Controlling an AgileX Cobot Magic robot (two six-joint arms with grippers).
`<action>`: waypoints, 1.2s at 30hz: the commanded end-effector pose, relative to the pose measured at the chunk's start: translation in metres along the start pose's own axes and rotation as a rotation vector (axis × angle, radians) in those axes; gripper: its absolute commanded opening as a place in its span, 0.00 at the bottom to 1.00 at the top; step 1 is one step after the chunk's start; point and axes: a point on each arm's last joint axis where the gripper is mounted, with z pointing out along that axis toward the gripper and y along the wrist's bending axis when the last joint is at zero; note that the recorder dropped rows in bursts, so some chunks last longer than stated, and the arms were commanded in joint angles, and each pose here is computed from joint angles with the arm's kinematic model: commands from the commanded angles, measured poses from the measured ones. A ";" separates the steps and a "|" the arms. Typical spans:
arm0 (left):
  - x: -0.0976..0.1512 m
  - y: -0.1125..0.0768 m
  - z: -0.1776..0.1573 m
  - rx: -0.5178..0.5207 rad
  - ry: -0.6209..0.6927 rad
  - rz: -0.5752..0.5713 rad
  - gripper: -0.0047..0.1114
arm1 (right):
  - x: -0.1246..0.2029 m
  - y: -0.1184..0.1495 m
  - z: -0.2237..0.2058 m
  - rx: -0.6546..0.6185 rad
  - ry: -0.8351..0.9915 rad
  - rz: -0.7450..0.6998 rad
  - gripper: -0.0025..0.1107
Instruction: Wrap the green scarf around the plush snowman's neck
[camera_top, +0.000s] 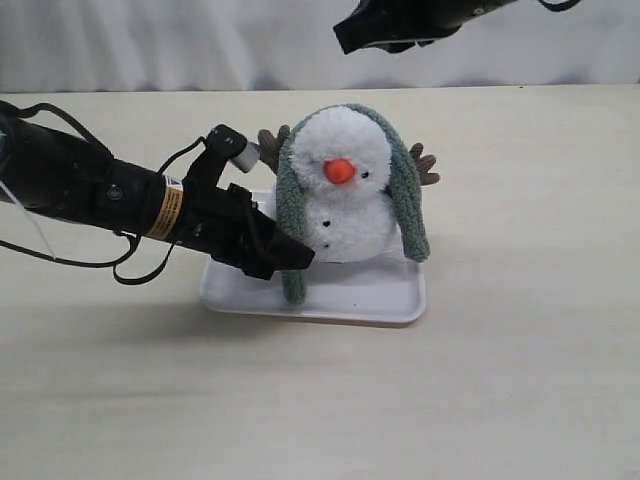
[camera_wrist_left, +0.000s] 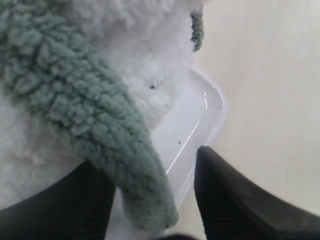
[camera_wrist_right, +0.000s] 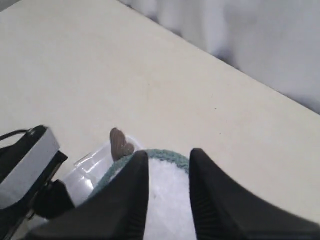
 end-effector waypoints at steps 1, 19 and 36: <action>-0.001 0.001 0.000 -0.004 0.008 0.063 0.43 | -0.001 -0.020 0.048 0.090 0.087 0.035 0.18; -0.005 0.002 0.000 -0.008 -0.002 0.251 0.43 | 0.030 -0.019 0.109 -0.123 0.579 0.001 0.18; -0.013 -0.008 -0.013 0.007 0.020 0.329 0.43 | 0.017 0.000 0.113 -0.047 0.499 -0.116 0.13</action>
